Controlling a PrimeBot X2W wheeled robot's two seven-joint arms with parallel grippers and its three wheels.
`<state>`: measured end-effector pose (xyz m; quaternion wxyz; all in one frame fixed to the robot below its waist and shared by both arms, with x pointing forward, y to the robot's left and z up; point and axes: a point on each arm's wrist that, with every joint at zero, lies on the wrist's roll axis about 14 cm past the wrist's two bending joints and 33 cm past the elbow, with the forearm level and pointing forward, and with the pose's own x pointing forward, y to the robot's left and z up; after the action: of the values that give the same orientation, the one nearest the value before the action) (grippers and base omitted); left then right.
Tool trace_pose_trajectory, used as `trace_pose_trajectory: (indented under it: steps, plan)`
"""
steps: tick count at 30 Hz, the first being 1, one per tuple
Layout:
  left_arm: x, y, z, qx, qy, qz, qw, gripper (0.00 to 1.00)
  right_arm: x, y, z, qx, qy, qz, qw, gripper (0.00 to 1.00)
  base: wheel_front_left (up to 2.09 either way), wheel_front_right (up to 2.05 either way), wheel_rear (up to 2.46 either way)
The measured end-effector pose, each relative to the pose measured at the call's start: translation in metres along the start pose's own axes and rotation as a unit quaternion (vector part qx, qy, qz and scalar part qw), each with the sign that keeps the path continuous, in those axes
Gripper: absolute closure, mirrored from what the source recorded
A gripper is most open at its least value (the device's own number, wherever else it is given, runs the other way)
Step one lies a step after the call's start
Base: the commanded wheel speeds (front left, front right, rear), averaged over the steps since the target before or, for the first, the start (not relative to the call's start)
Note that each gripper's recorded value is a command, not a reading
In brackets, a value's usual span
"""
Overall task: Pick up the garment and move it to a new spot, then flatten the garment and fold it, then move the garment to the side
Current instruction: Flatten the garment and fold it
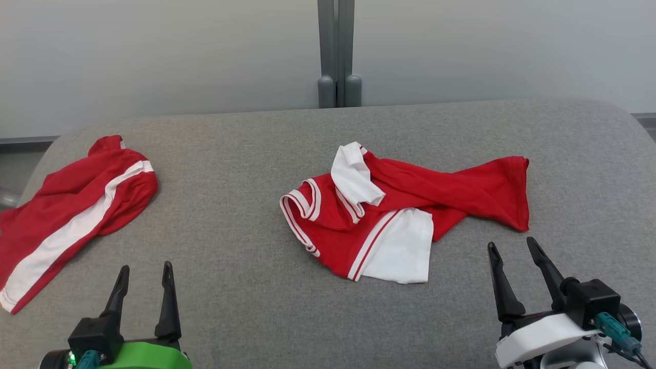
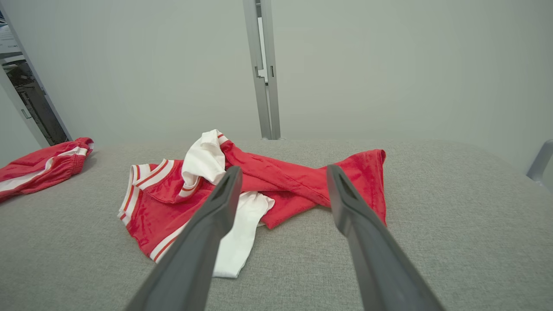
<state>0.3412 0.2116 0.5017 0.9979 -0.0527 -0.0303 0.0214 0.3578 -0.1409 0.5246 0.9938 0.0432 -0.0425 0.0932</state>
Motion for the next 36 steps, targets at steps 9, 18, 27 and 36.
trace_pose_trajectory:
  steps: [9,18,27,36]
  plan:
    - [0.009,-0.034,-0.018,-0.017,0.026,-0.048,0.998,0.0,0.001,-0.002,-0.005,0.002,0.007,-0.003,1.0,0.0,0.0,0.0,0.0]
    - [0.036,-0.106,-0.039,-0.026,0.06,-0.154,0.986,0.0,0.005,-0.013,-0.009,0.002,0.013,-0.019,1.0,0.0,0.0,0.0,0.0]
    - [0.048,-0.152,-0.089,-0.025,0.144,-0.22,0.964,0.0,0.002,-0.041,-0.019,-0.002,0.024,-0.063,0.998,0.0,0.0,0.0,0.0]
    - [0.055,-0.17,-0.138,-0.019,0.22,-0.242,0.945,0.0,0.001,-0.063,-0.031,-0.005,0.039,-0.094,0.995,0.0,0.0,0.0,0.0]
